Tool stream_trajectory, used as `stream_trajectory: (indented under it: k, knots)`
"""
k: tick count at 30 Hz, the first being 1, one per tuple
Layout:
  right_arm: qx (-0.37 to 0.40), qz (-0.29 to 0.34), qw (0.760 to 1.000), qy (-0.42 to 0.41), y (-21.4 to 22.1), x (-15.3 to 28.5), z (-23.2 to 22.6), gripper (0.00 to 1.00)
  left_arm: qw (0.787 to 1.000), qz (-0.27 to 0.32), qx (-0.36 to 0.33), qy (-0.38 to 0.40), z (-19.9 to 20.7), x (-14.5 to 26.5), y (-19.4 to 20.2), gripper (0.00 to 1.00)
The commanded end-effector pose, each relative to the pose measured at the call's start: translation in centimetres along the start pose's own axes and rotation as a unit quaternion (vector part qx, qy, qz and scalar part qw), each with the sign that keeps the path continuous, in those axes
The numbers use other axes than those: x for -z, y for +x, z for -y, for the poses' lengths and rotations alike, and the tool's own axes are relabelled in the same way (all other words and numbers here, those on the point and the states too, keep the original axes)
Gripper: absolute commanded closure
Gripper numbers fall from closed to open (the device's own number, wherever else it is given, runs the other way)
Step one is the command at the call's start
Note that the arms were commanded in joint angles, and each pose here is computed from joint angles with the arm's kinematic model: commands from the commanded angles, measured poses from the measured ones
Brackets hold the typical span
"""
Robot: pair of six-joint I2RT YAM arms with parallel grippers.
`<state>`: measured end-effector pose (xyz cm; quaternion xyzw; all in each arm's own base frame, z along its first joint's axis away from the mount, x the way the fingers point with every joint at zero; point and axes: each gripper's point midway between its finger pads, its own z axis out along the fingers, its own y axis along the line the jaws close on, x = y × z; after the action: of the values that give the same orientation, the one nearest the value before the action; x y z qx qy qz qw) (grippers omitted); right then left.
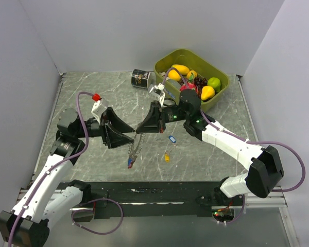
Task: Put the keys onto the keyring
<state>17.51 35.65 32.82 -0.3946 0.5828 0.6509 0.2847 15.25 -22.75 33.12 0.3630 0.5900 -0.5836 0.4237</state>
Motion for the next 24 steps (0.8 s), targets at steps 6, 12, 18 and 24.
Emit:
stream_trajectory:
  k: [6,12,18,24]
  knots:
    - [0.045,0.019,0.999,-0.022,-1.5,0.1,-1.3,1.0,1.0,0.004,-0.024,0.013,0.5,-0.2,-0.4,0.49]
    - [0.05,0.025,0.998,-0.029,-1.7,0.1,-1.6,1.0,0.999,0.017,-0.028,0.003,0.4,-0.2,-0.9,0.63]
    - [0.047,0.025,0.998,-0.036,-1.7,0.0,-1.8,1.0,0.999,0.021,-0.024,-0.007,-0.1,-0.2,-0.9,0.76]
    - [0.044,0.022,0.998,-0.041,-1.3,-0.5,-1.9,1.0,0.999,0.032,-0.028,-0.016,-0.4,-0.3,-1.4,0.98]
